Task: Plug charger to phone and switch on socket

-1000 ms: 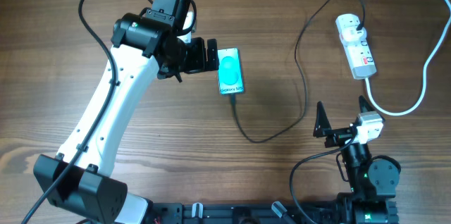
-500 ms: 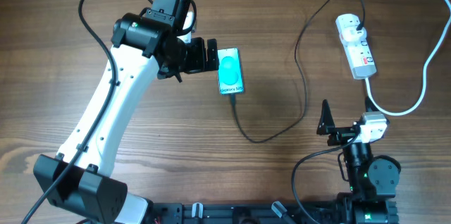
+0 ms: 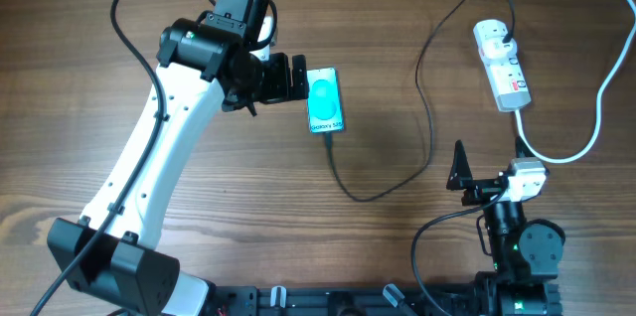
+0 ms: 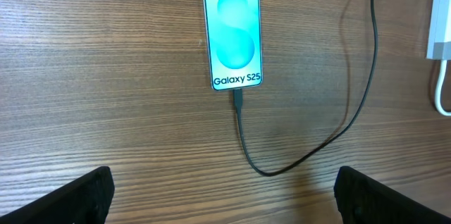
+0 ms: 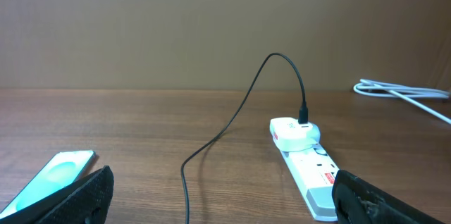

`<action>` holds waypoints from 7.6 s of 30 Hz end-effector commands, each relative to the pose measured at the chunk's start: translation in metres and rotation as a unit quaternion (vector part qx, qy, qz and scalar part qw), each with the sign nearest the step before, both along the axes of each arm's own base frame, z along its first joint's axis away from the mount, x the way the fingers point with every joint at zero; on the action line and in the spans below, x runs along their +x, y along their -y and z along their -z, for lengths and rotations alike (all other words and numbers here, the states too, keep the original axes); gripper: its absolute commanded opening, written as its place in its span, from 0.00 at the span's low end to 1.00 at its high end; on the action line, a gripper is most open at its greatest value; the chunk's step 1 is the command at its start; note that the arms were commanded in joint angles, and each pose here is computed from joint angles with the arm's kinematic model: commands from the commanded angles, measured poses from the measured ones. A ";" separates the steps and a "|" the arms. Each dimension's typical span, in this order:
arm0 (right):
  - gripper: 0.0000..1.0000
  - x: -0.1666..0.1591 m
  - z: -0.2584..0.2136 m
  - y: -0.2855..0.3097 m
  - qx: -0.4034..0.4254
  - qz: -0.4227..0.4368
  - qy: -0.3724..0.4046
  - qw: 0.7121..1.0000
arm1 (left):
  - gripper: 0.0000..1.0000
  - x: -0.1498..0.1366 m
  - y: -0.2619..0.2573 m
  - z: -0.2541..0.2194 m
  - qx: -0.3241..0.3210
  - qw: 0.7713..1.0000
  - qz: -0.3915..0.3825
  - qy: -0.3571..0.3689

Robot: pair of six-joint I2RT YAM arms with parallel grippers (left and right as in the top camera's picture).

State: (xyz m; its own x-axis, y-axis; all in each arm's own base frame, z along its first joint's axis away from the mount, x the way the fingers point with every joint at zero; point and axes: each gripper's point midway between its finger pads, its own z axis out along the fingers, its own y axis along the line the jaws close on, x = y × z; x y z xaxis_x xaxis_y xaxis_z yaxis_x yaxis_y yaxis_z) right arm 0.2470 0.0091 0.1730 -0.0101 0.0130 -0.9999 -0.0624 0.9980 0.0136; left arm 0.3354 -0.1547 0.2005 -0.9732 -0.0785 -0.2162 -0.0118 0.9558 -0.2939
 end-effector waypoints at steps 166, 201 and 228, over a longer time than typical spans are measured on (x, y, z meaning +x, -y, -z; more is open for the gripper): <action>1.00 -0.001 -0.003 0.000 -0.006 0.002 0.006 1.000 | 1.00 -0.090 -0.177 0.043 0.145 0.792 -0.133 0.578; 1.00 -0.001 -0.003 0.000 -0.006 0.002 0.006 1.000 | 1.00 -0.090 -0.173 0.043 0.151 0.792 -0.114 0.580; 1.00 -0.001 -0.003 0.000 -0.006 0.002 0.007 1.000 | 1.00 -0.090 -0.173 0.043 0.151 0.791 -0.115 0.581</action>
